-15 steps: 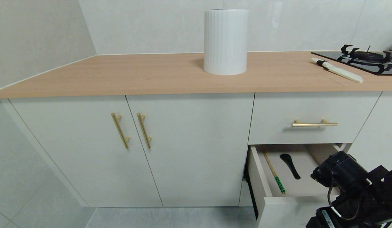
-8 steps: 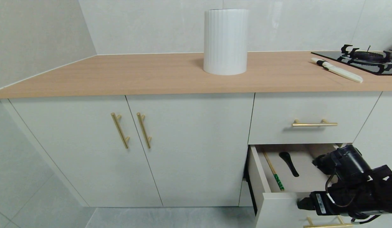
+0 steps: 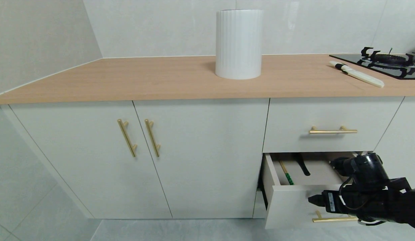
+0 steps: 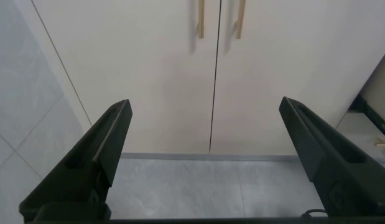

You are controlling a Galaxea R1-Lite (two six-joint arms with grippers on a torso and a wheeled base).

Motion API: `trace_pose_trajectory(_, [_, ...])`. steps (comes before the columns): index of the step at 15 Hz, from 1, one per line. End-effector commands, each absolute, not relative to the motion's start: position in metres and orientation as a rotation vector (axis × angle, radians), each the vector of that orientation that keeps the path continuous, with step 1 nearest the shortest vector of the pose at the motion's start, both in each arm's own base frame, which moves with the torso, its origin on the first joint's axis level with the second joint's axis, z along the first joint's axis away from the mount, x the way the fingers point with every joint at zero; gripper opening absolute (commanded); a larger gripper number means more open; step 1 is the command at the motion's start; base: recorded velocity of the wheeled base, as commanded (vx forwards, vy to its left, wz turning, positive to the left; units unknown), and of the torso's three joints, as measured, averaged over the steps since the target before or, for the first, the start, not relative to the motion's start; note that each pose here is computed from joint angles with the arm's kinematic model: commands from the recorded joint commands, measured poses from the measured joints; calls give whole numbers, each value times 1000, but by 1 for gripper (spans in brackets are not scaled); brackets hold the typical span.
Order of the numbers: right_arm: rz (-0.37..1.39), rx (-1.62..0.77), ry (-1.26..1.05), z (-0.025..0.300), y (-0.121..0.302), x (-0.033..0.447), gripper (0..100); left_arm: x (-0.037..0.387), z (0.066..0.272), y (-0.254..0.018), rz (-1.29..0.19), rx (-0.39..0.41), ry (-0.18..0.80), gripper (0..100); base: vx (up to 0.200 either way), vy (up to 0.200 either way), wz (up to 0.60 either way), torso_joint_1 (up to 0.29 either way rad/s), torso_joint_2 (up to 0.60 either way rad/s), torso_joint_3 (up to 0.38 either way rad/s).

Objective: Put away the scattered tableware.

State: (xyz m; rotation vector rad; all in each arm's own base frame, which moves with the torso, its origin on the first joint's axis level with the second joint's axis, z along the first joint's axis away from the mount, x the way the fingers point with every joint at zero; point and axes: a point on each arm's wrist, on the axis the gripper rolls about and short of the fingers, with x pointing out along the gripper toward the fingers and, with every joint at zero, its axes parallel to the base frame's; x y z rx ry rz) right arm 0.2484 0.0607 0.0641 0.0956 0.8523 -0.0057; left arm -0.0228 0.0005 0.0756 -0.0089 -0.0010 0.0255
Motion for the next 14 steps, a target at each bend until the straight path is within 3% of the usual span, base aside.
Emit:
trace_pose_trajectory(1, [-27,99,872,51,57,255,100,-23,76,1,26,-9,-2,100,0,0,0,0,0,0])
trace_pose_trajectory(14, [-88,135,543,31,49,319,100,-23,76,1,26,-9,0,100,0,0,0,0,0,0])
